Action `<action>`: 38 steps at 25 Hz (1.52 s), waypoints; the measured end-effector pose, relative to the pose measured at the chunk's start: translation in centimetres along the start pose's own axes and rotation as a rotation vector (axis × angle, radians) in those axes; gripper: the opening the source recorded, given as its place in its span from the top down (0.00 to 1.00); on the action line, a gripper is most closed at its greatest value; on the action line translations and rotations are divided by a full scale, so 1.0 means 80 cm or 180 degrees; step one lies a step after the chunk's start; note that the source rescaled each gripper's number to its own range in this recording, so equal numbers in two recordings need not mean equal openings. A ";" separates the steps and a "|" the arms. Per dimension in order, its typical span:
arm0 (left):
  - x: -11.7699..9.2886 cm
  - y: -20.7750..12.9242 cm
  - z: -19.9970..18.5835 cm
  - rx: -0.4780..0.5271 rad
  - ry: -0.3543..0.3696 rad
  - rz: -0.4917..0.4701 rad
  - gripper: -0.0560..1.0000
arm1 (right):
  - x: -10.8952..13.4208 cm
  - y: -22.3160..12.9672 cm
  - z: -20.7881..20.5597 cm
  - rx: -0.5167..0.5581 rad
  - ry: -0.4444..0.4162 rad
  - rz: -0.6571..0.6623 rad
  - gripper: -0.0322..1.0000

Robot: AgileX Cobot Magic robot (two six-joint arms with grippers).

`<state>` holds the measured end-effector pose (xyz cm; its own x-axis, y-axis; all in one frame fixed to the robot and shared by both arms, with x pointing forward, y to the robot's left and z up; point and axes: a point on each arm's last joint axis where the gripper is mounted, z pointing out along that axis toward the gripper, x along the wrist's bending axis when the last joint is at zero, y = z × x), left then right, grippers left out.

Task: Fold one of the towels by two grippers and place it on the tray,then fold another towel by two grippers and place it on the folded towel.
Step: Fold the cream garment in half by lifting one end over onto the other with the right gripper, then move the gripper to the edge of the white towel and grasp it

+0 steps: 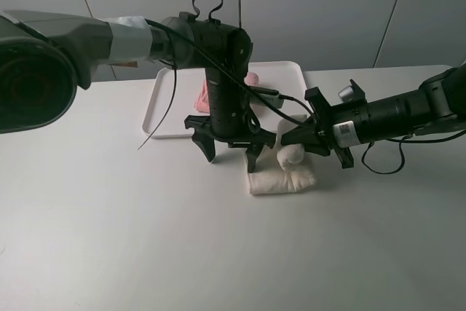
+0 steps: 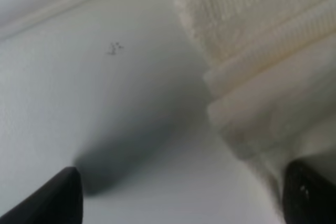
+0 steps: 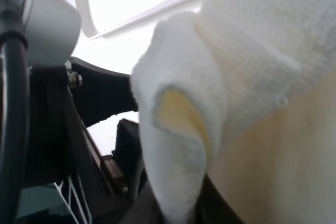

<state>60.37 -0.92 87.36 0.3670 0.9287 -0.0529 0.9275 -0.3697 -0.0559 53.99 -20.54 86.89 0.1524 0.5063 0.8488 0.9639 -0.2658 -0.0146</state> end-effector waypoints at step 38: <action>0.046 0.047 -0.121 -0.0835 -0.0472 0.0030 0.01 | 0.008 0.003 0.001 -0.0101 0.0202 0.0005 0.42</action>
<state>65.92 1.41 96.61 0.3793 0.9038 -0.1982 0.9179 -0.3405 0.2036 54.34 -20.18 87.38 0.1388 0.4532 0.8805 0.9561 -0.2930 0.0000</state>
